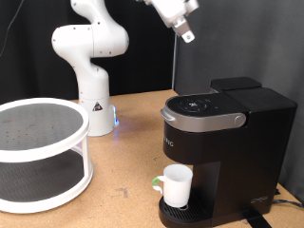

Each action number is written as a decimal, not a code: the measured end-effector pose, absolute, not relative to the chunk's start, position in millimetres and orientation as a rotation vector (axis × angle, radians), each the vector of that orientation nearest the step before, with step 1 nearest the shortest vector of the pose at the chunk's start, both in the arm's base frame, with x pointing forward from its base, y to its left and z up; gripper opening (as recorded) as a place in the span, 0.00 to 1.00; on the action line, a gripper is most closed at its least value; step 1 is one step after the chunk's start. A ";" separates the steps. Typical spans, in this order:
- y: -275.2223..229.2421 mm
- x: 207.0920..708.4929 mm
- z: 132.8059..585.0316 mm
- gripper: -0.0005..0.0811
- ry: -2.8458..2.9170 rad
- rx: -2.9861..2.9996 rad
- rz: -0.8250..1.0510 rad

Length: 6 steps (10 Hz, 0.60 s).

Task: Make a cup of coffee with the keurig machine

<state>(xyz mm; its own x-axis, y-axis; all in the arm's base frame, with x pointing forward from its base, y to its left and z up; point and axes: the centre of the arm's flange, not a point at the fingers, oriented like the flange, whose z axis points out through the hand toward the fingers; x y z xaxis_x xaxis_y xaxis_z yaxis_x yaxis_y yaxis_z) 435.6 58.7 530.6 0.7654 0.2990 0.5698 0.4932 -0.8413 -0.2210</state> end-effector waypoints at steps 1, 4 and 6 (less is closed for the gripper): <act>68.6 438.6 533.5 0.99 -0.771 -2.637 -0.714; 88.9 458.0 543.3 0.99 -0.991 -2.615 -0.435; 90.4 470.2 541.5 0.99 -0.996 -2.602 -0.394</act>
